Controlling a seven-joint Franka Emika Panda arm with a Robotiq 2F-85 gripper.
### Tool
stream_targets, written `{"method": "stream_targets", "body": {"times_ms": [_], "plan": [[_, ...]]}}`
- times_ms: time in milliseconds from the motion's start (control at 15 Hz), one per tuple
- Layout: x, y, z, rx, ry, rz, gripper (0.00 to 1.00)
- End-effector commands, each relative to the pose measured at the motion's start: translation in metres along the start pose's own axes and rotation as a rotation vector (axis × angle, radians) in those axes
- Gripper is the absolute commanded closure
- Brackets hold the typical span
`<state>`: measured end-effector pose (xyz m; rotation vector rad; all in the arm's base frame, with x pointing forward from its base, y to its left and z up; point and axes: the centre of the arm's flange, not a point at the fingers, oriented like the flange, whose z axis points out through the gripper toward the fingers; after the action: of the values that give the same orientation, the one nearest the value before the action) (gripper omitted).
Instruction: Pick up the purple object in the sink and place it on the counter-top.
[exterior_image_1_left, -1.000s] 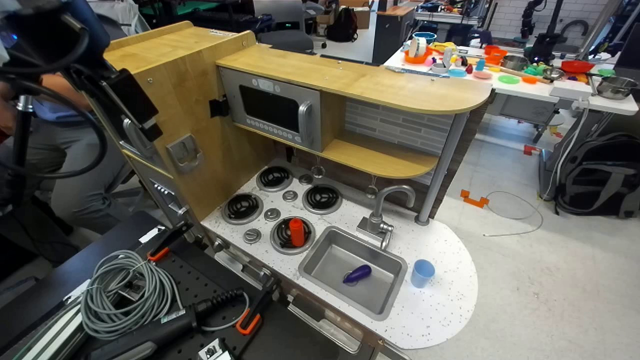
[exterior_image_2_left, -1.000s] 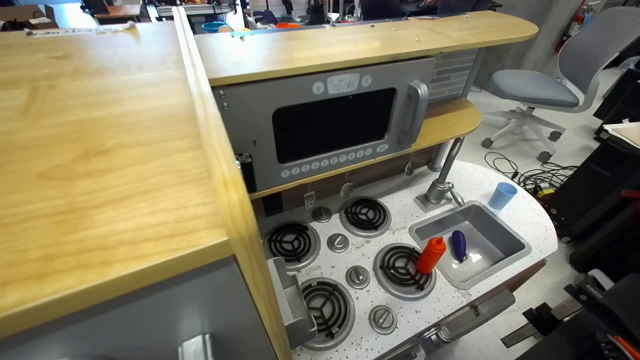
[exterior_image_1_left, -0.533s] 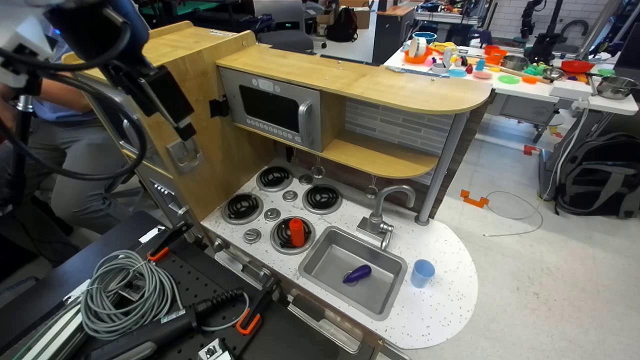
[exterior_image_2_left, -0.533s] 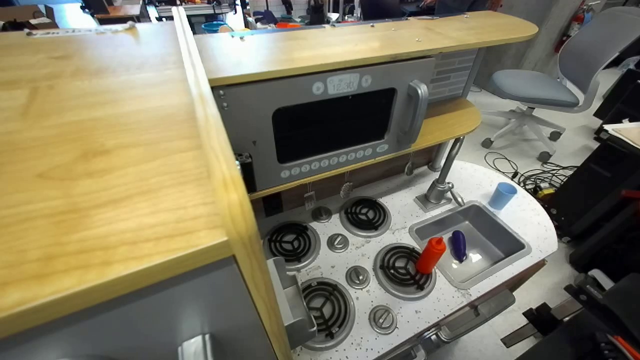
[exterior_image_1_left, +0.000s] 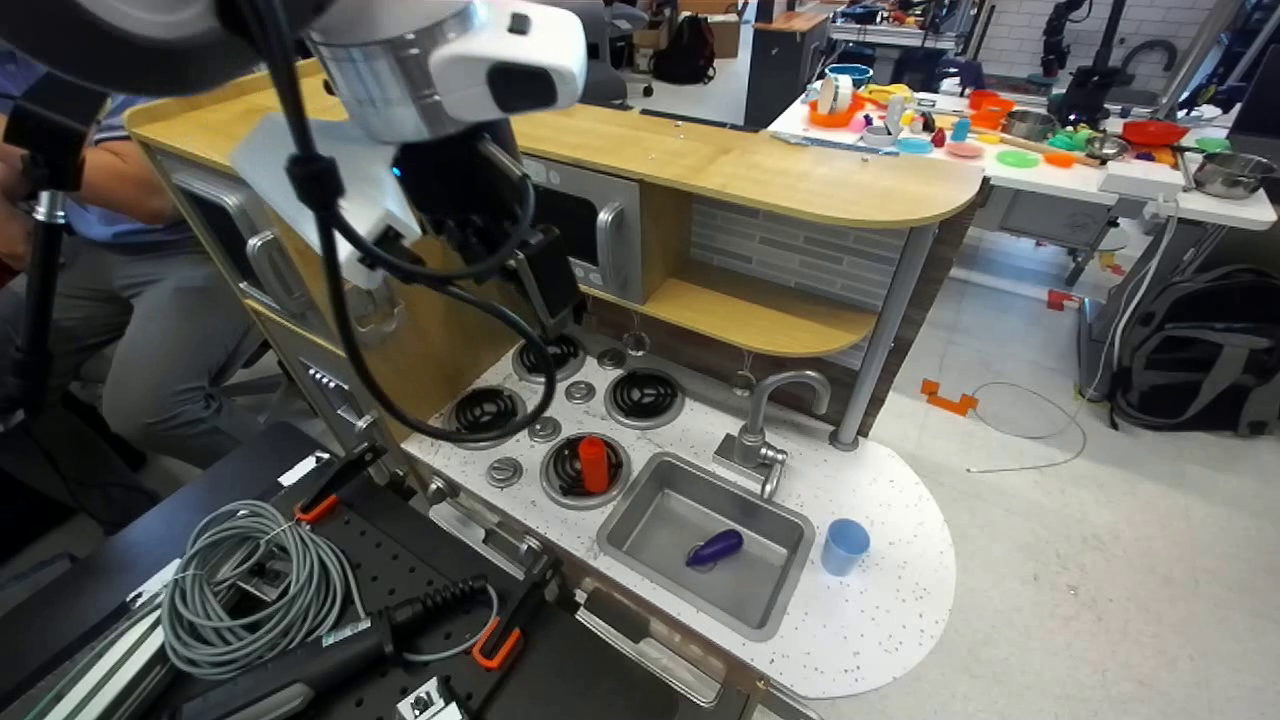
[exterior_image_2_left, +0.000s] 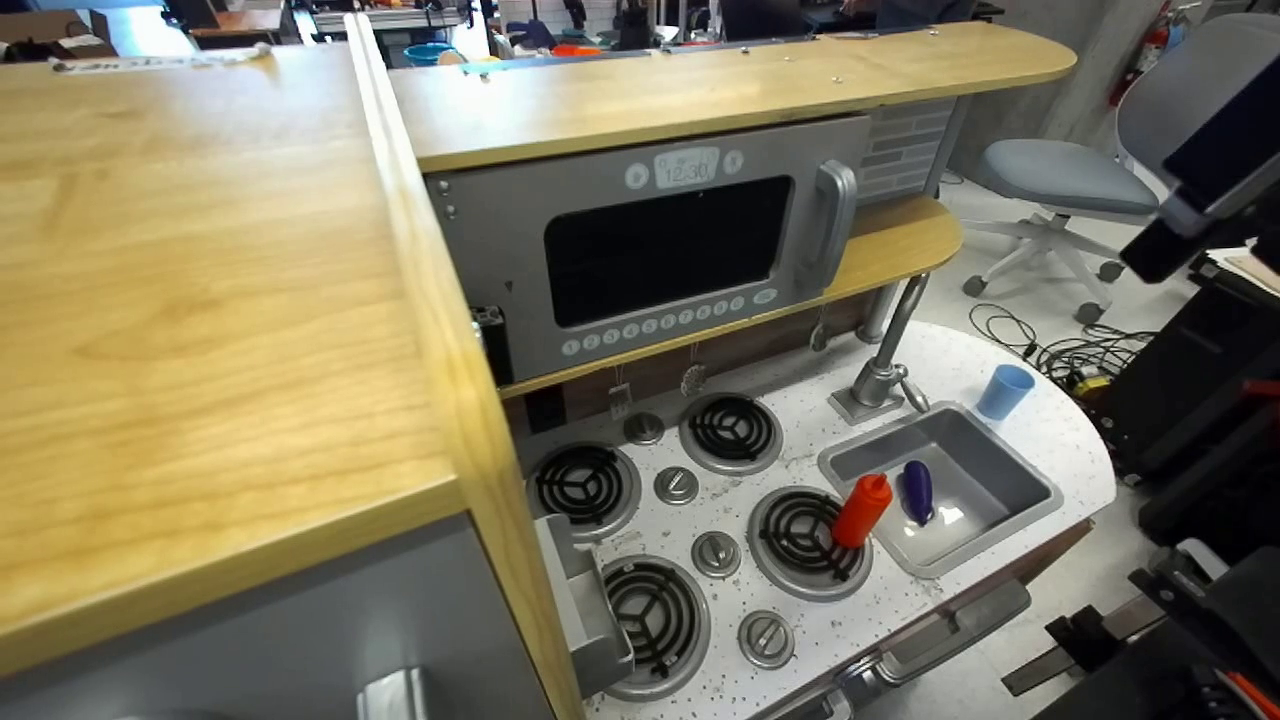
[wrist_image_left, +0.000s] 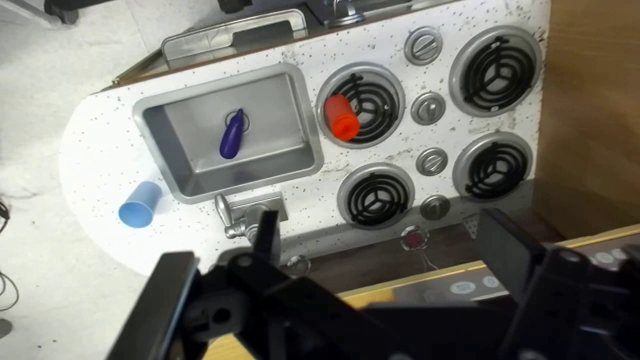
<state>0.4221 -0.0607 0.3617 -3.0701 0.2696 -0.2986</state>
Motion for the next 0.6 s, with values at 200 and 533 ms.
{"method": "stream_targets", "body": {"times_ms": [200, 533], "plan": [[0.069, 0.058, 0.098, -0.08, -0.009, 0.09, 0.0], [0.09, 0.099, 0.175, -0.152, -0.088, 0.141, 0.0]]}}
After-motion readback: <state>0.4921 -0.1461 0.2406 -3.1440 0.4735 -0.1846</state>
